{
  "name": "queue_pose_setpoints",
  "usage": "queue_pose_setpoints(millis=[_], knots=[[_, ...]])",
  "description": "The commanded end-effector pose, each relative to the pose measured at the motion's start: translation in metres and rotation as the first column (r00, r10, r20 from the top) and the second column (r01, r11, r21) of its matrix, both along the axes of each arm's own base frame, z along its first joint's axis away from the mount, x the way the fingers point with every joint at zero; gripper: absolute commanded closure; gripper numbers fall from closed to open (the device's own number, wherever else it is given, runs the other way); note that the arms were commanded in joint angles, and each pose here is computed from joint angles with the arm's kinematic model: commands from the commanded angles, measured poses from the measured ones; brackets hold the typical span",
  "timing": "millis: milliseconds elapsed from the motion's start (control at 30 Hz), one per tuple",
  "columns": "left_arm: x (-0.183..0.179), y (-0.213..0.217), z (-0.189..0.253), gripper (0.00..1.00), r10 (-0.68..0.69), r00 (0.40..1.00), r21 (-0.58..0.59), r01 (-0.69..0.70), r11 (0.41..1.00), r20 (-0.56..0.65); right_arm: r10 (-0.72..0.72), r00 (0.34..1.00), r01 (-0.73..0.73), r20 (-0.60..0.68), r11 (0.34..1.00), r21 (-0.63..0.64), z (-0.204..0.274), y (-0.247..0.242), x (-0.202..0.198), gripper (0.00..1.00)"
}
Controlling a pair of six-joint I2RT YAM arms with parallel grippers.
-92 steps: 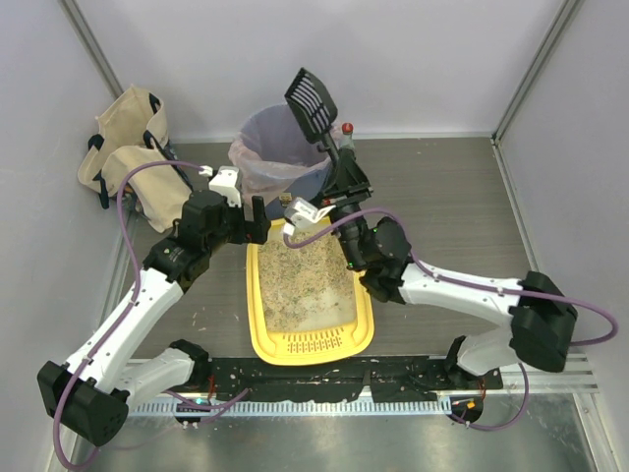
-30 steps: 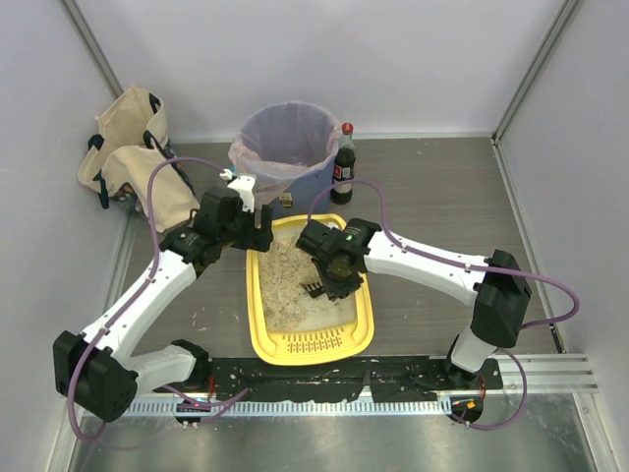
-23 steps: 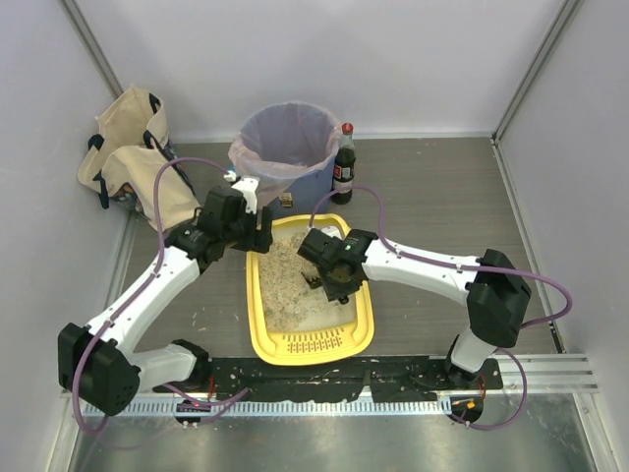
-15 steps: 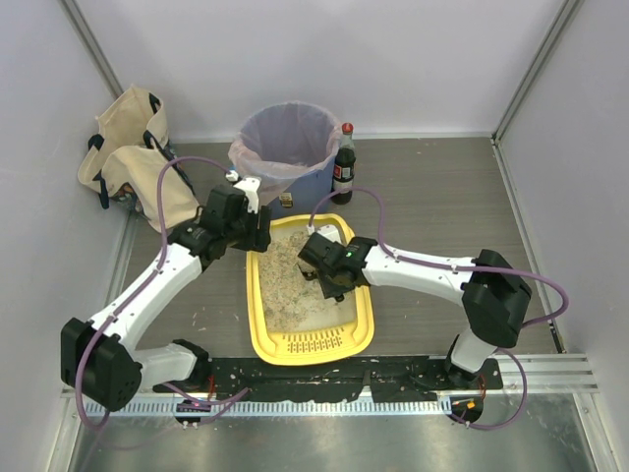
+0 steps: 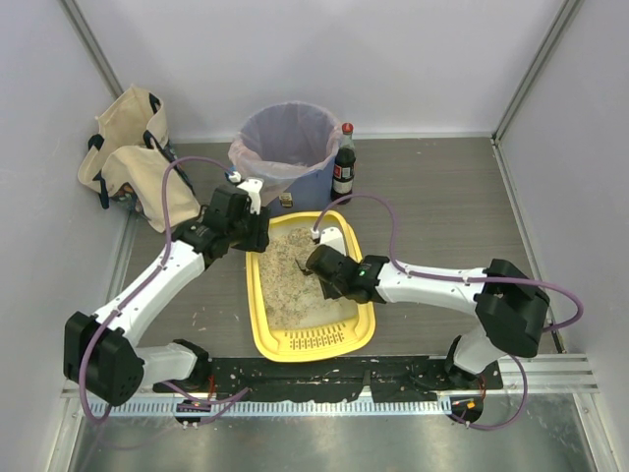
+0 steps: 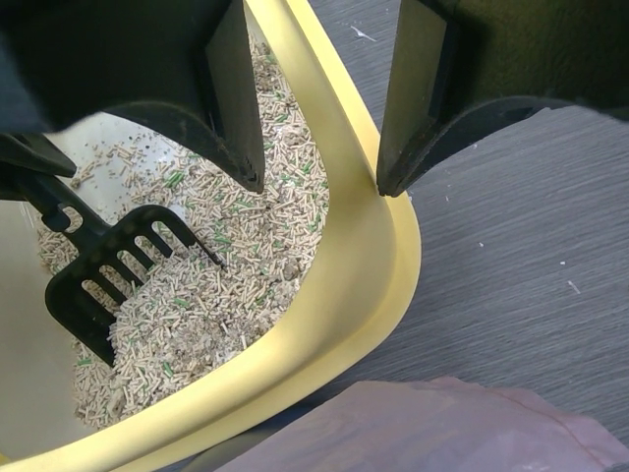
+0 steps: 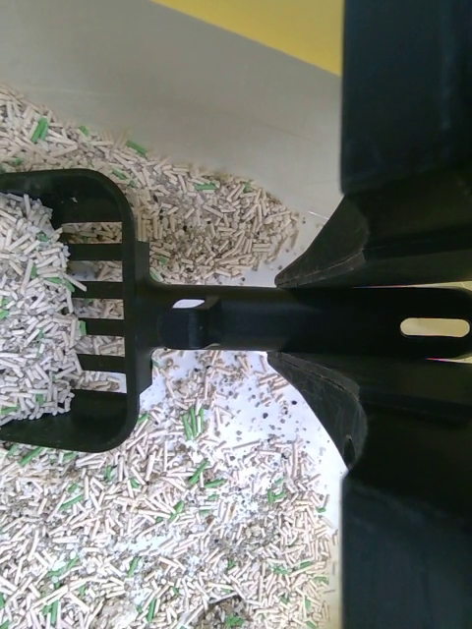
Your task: Clean the litter box
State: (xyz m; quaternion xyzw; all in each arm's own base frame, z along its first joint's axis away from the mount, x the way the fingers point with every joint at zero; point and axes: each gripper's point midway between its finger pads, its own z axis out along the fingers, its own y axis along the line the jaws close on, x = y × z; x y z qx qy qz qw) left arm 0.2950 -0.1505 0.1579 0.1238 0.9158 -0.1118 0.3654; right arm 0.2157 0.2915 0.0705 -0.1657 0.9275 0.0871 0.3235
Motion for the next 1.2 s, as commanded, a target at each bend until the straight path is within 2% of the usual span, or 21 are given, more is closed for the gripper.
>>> queue_pose_setpoints(millis=[0,133,533,767,1167], knots=[[0.006,-0.008,0.013,0.48,-0.022,1.0,-0.017,0.023,1.0,0.021,-0.001,0.99,-0.008,0.143,0.998,0.065,0.014,0.026,0.029,0.99],[0.006,-0.009,0.011,0.5,-0.025,1.0,-0.014,0.026,1.0,0.015,0.041,0.985,-0.046,0.166,0.998,0.03,0.011,0.036,0.025,0.99],[0.002,-0.015,0.009,0.54,-0.051,0.999,-0.031,0.051,0.998,-0.001,0.032,0.955,-0.085,0.295,0.982,0.167,0.023,0.074,0.027,0.99],[0.003,-0.016,0.008,0.56,-0.053,0.999,-0.032,0.052,0.998,-0.003,-0.002,0.934,-0.104,0.357,0.955,0.279,0.038,0.075,0.023,0.99],[0.003,-0.016,0.008,0.57,-0.053,0.999,-0.031,0.053,0.998,-0.008,-0.057,0.905,-0.105,0.422,0.93,0.351,0.044,0.068,0.025,0.99]])
